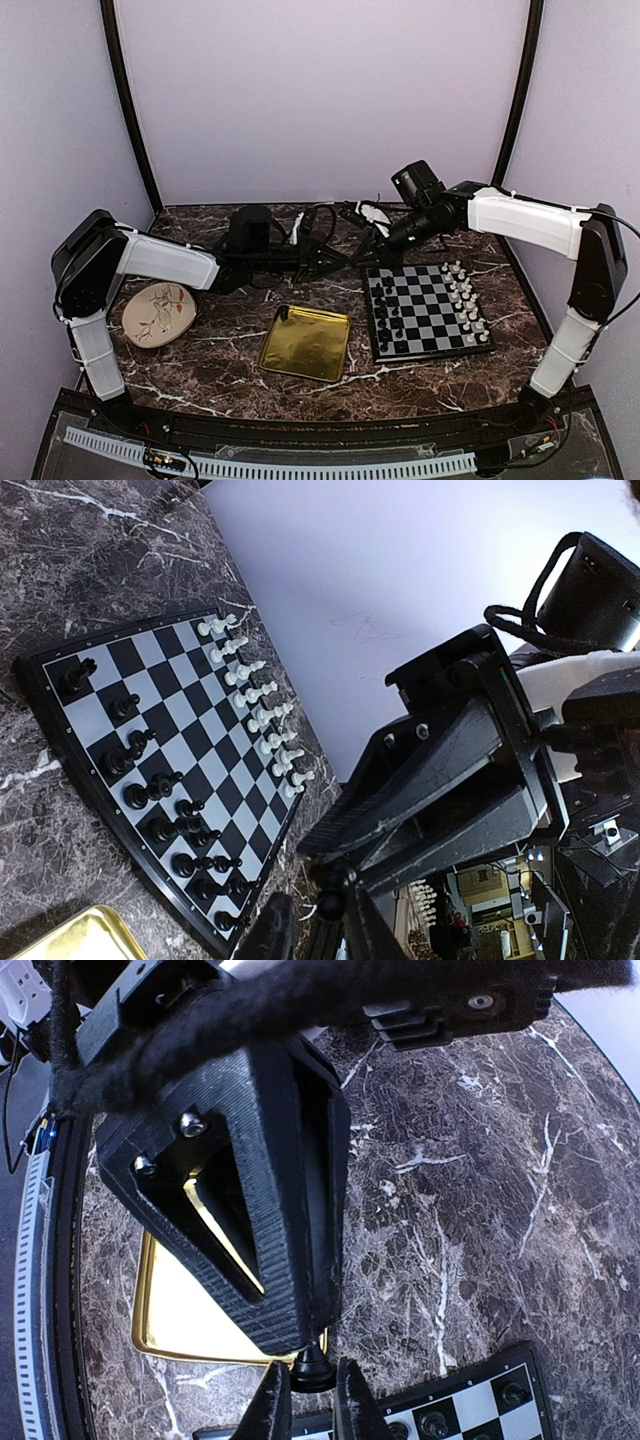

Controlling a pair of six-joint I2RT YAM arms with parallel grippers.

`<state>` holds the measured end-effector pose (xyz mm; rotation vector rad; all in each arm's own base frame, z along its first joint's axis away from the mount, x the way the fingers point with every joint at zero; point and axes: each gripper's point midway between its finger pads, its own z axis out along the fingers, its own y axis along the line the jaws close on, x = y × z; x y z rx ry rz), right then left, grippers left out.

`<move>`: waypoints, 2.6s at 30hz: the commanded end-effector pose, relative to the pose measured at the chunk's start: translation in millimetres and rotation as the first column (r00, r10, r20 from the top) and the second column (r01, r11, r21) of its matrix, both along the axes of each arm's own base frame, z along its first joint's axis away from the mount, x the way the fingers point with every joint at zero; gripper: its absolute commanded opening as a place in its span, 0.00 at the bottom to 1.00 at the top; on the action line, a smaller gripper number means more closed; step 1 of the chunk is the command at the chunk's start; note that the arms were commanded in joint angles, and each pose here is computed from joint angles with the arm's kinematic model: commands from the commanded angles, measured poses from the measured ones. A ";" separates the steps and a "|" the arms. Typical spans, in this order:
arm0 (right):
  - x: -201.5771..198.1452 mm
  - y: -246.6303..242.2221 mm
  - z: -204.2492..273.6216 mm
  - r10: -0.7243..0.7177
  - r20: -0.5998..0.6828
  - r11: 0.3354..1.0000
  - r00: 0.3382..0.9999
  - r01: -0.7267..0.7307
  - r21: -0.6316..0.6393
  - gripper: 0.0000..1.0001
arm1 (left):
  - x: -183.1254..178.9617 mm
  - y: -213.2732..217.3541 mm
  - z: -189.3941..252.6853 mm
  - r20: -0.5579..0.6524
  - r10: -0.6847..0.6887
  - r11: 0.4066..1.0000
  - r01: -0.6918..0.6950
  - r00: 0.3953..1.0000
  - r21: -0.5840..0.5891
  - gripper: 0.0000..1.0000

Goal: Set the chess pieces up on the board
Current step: Pass from the right arm to the left, then place the pawn at g8.

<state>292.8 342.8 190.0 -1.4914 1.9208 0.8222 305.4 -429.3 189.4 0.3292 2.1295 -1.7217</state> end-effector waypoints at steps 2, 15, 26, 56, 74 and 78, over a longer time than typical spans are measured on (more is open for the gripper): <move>-3.2 -2.3 9.8 0.005 0.009 1.000 1.000 -0.005 0.024 0.13 | -2.9 -7.8 18.1 0.042 -0.028 0.998 0.030 0.999 -0.046 0.20; -4.7 -3.6 6.3 0.006 0.003 1.000 1.000 -0.006 0.017 0.13 | -1.6 -13.3 22.8 0.054 -0.041 0.997 0.044 0.998 -0.062 0.17; -2.1 -12.3 4.7 -0.020 0.027 1.000 0.999 0.021 -0.011 0.27 | 4.8 -22.5 21.4 0.097 -0.066 0.997 0.069 0.993 -0.018 0.09; 28.1 -186.7 -28.8 -0.467 0.071 0.883 0.881 0.468 -0.003 0.36 | 72.2 -75.3 -72.7 0.387 -0.283 0.803 -0.004 0.877 0.596 0.09; 24.5 -187.0 -32.8 -0.455 0.069 0.890 0.888 0.456 -0.002 0.35 | 77.5 -90.0 -115.2 0.409 -0.339 0.707 -0.058 0.847 0.705 0.09; 24.3 -186.4 -33.4 -0.452 0.064 0.892 0.890 0.453 -0.002 0.35 | 78.7 -91.2 -118.6 0.416 -0.344 0.695 -0.069 0.842 0.716 0.09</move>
